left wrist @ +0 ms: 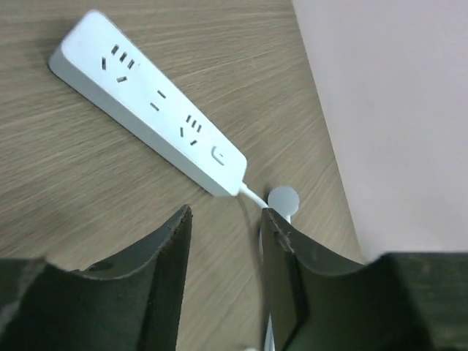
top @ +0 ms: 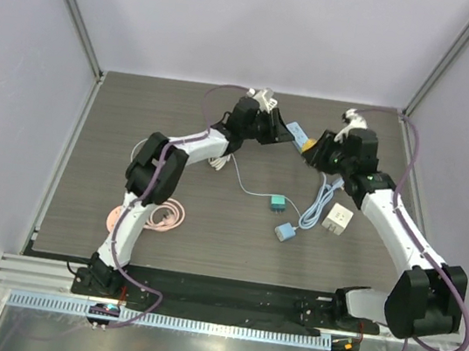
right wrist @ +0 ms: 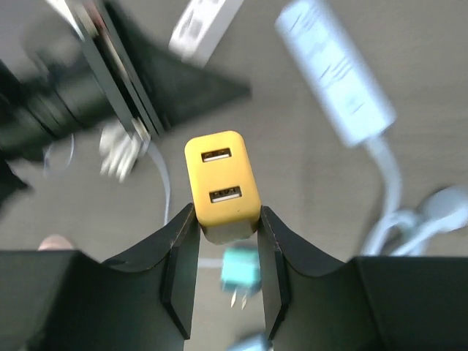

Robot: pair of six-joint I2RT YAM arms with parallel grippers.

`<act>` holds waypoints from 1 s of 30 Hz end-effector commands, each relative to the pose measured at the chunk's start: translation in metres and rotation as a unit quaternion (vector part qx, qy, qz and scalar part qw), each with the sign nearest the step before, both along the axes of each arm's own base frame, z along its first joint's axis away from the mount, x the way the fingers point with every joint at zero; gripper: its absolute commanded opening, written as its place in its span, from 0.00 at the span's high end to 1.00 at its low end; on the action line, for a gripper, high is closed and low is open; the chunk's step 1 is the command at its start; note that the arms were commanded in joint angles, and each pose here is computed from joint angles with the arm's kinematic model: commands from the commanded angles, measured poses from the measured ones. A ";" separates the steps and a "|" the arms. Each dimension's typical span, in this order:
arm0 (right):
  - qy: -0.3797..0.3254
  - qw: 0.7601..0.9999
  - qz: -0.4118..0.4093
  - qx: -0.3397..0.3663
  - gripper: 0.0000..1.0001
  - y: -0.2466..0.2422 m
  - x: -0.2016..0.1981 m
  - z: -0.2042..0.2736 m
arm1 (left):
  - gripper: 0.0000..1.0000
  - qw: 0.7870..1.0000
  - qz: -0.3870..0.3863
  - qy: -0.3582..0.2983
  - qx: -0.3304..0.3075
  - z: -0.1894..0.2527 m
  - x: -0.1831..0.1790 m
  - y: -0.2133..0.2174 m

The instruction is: Pull the plug off the socket

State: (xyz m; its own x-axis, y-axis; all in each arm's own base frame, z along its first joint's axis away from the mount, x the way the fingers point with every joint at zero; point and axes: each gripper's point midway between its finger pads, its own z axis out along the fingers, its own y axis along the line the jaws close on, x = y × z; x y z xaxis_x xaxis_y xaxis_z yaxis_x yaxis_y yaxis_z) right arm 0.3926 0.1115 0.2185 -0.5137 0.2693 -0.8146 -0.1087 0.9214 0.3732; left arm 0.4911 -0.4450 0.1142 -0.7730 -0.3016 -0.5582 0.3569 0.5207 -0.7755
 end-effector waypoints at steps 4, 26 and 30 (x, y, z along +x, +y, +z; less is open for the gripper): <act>0.166 0.969 0.173 0.059 0.98 0.084 -0.107 -0.089 | 0.52 0.983 0.019 -0.180 -0.001 0.113 -0.002 0.051; 0.250 0.931 0.243 0.110 0.66 0.154 -0.141 -0.162 | 0.44 0.979 0.062 -0.195 -0.005 0.101 -0.003 0.114; 0.250 0.934 0.234 0.101 0.56 0.151 -0.139 -0.167 | 0.44 0.979 0.060 -0.197 -0.001 0.101 -0.005 0.115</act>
State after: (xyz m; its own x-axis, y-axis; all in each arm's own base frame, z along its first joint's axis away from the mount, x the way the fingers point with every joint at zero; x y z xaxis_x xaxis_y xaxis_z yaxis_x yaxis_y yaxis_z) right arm 0.2382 0.2518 0.0352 -0.9411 0.0233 -0.3374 -0.2078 0.7475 0.6310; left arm 0.4874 -0.3329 0.1707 -0.5541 -0.3608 -0.7502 0.4860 0.5915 -0.6434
